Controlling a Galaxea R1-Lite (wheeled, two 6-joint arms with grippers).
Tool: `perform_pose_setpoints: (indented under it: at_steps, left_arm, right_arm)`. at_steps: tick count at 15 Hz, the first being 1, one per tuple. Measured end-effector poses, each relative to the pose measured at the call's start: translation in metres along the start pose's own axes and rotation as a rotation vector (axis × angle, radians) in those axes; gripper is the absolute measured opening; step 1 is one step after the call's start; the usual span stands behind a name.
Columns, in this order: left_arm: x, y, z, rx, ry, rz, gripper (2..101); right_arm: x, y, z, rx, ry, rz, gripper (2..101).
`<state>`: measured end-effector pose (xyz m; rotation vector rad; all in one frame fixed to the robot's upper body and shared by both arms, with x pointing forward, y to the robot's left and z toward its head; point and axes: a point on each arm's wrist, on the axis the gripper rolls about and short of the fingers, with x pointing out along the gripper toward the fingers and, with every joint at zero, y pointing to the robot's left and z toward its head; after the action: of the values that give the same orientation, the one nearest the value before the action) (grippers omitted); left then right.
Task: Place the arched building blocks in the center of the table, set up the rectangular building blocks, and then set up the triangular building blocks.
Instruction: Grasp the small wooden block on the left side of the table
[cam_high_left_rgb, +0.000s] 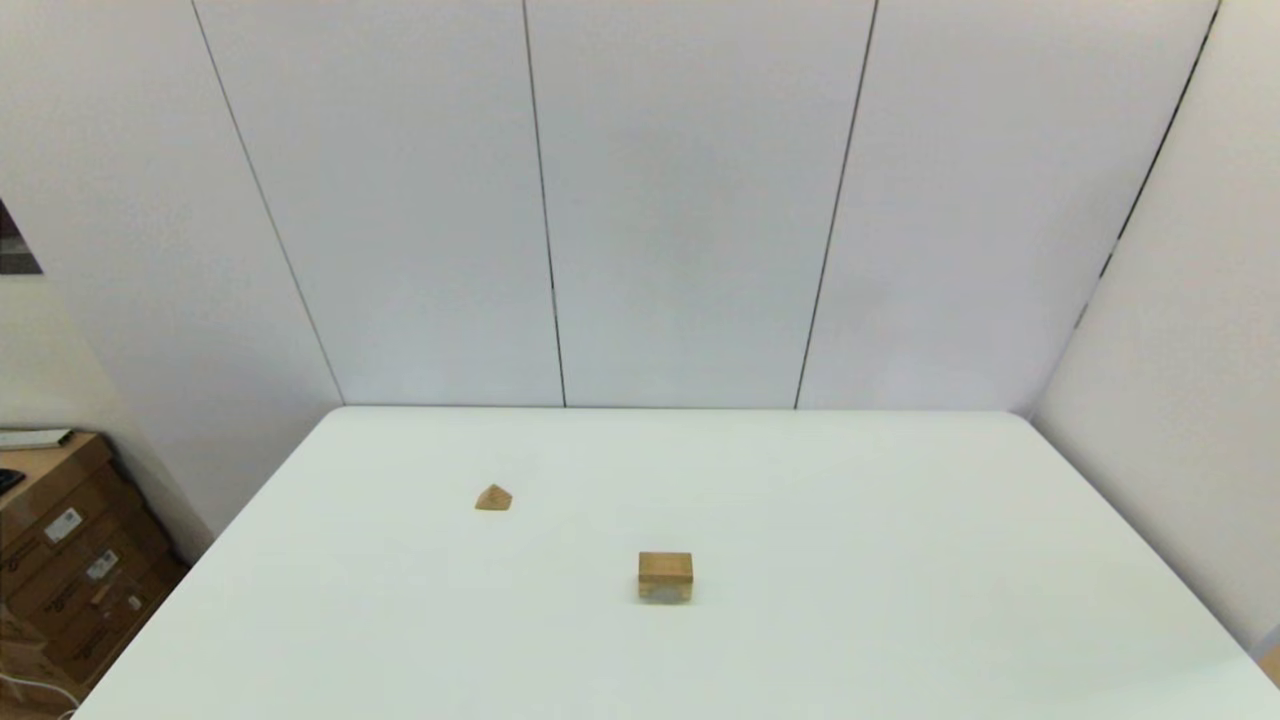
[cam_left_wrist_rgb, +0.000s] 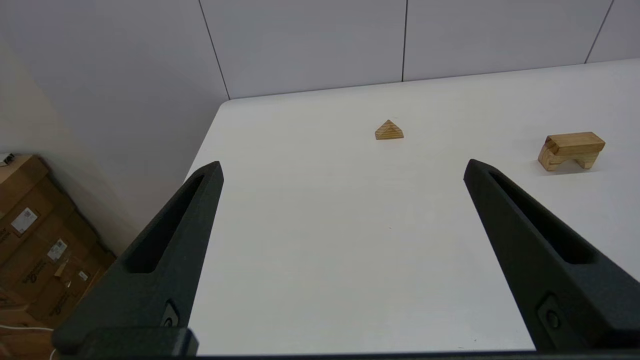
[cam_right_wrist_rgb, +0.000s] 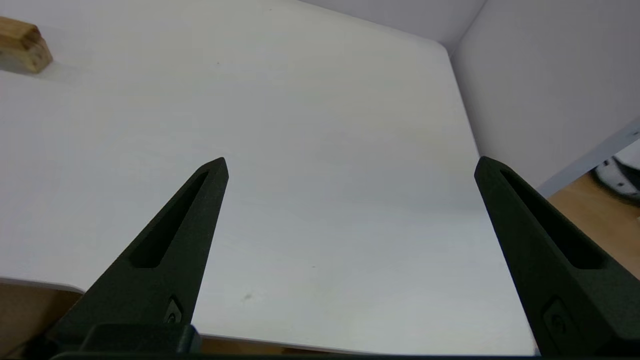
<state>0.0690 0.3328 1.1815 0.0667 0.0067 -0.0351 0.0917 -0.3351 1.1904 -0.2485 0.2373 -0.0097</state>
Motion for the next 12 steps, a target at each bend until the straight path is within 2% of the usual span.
perform_pose_setpoints:
  at_steps: [4,12]
  left_arm:
    - [0.0,0.0,0.0,0.0,0.0,0.001,97.8]
    - [0.0,0.0,0.0,0.0,0.0,0.0,97.8]
  right_arm:
    - [0.0001,0.0008,-0.003,0.066,0.028,0.005,97.3]
    - [0.0002,0.001,-0.004,0.08,0.038,0.016,97.3]
